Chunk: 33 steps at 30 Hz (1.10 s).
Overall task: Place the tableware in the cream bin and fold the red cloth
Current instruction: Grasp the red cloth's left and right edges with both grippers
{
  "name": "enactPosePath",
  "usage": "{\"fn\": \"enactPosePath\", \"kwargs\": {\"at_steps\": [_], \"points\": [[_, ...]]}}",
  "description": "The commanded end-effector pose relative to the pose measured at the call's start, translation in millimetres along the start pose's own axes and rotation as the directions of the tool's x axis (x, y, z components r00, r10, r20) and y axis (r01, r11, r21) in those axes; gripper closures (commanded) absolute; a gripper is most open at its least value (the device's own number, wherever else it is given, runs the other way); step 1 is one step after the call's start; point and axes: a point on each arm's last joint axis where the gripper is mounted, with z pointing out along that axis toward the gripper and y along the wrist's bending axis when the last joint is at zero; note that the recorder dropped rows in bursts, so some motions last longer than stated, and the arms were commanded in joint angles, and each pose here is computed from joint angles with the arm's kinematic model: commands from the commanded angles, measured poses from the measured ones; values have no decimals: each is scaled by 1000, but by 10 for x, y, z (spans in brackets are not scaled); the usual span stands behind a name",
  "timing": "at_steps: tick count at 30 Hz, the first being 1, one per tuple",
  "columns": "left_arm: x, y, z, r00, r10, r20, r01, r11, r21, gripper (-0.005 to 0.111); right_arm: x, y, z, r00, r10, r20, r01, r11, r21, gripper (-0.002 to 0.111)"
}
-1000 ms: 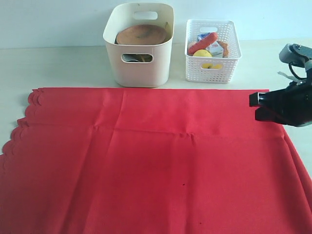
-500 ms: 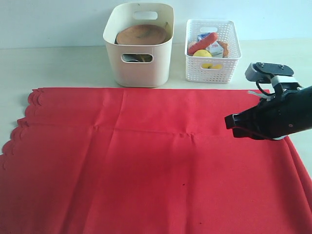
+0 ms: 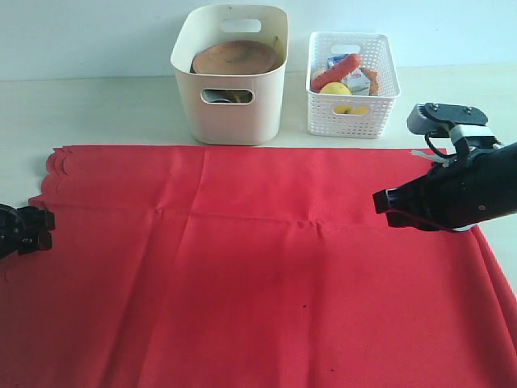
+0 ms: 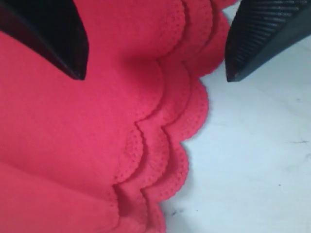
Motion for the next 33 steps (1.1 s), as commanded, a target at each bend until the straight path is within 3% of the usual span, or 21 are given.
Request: {"fn": "enactPosePath", "kwargs": {"at_steps": [1,16,19,27,33], "points": [[-46,-17,21,999,7,35,-7,1000,1,32,21,-5,9,1000,-11,-8,11,1000,3,108],[97,0,216,996,11,-89,-13,1000,-17,34,13,-15,9,1000,-11,1,11,1000,15,108],[119,-5,214,993,-32,-112,31,999,-16,47,9,-21,9,1000,-12,6,11,1000,21,108],[145,-36,212,991,-23,-133,22,1000,-11,106,-2,-39,12,1000,-13,18,12,999,40,108],[160,-81,212,990,-5,-138,4,1000,-3,107,-19,-60,11,999,-12,36,10,998,63,108]]}}
